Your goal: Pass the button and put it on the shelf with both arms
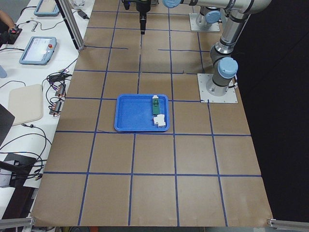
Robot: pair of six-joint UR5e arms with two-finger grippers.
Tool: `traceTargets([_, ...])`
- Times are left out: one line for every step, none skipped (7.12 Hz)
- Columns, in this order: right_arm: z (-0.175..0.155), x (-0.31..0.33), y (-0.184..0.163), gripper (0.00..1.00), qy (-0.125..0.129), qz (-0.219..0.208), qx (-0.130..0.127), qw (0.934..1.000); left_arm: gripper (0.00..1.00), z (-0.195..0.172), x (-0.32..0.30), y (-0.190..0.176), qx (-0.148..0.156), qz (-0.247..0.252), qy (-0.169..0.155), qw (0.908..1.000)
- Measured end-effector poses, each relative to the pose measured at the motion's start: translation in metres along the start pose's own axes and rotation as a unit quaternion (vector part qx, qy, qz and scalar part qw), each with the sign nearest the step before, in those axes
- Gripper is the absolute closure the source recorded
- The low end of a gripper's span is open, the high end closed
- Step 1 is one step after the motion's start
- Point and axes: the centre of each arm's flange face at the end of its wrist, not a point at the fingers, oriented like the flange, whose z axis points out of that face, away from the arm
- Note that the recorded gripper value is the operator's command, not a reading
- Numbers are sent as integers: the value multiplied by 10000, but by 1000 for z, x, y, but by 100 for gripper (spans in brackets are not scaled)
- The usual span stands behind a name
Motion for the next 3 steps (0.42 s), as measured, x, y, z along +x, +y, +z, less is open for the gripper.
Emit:
traceTargets([1, 2, 3, 0, 34, 16, -14, 10000, 0, 0, 1, 0, 8, 11, 1, 10000])
traceTargets([0, 3, 9, 0, 45, 27, -1, 10000, 0, -1, 2, 0, 16, 17, 2, 10000])
traceTargets([0, 4, 13, 0, 22, 41, 58, 10000, 0, -1, 2, 1, 21, 20, 1, 10000])
